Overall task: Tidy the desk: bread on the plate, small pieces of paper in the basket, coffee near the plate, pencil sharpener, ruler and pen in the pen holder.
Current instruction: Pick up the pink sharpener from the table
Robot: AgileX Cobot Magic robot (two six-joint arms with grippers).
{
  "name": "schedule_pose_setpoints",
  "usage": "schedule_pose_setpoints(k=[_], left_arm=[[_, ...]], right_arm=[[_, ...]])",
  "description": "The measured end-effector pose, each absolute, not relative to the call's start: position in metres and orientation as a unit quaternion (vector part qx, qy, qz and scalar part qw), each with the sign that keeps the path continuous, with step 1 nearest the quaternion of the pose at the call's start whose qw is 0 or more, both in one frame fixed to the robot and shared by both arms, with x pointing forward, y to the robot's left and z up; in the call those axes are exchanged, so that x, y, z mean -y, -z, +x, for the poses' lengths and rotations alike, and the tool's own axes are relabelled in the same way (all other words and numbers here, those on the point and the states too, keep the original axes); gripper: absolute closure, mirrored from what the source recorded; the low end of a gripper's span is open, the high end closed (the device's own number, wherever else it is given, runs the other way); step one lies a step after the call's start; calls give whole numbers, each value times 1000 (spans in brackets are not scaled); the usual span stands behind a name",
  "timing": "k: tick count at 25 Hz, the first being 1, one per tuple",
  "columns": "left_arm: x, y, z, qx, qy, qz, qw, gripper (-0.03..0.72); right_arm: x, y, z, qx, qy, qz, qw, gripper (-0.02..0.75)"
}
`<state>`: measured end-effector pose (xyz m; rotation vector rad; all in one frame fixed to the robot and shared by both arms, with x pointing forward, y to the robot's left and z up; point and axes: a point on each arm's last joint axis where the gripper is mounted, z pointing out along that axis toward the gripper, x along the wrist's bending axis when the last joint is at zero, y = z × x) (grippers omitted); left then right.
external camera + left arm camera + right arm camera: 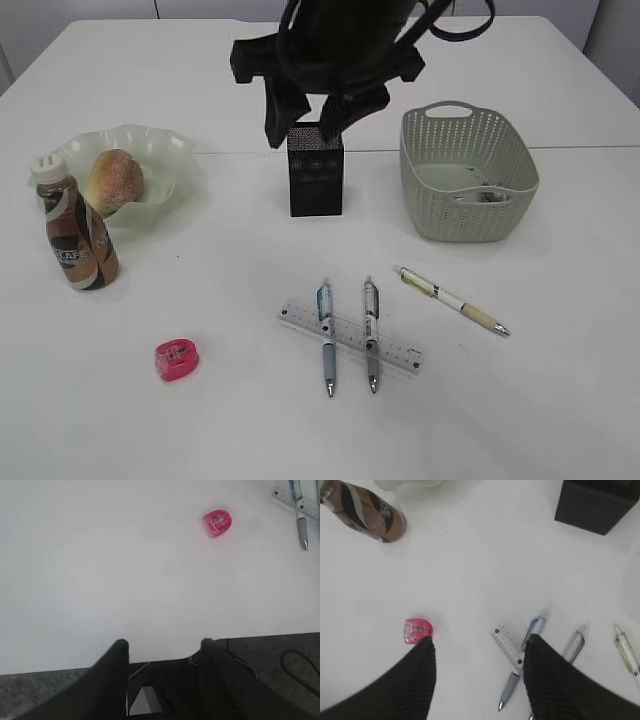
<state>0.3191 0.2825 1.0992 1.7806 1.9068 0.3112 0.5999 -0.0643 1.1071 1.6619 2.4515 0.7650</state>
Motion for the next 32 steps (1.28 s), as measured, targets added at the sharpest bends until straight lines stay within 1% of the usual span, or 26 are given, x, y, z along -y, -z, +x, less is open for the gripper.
schedule_pose_setpoints(k=[3,8,11,14,20,26,28,32], left_arm=[[-280,-1099,319,-704,-103,652,261,341],[-275,-1097,325,-715,-69,643,265,267],[-274,-1094,333,-722,-54,642,252,246],[-273,-1088,343,-734,-36,637,232,242],[-270,-1076,364,-758,2,623,192,240],[-263,-1063,389,-769,29,609,193,239],[-260,-1060,396,-766,31,612,194,239],[-243,-1052,408,-743,33,637,201,239]], right_arm=[[67,-1104,595,-809,-218,545,28,321],[68,-1104,594,-812,-209,545,26,321],[69,-1104,594,-812,-207,545,26,321],[70,-1104,594,-819,-203,535,37,321],[78,-1106,597,-834,-184,513,88,321],[85,-1112,598,-832,-186,513,98,321],[93,-1112,603,-828,-184,520,100,321],[117,-1112,616,-814,-180,542,107,321]])
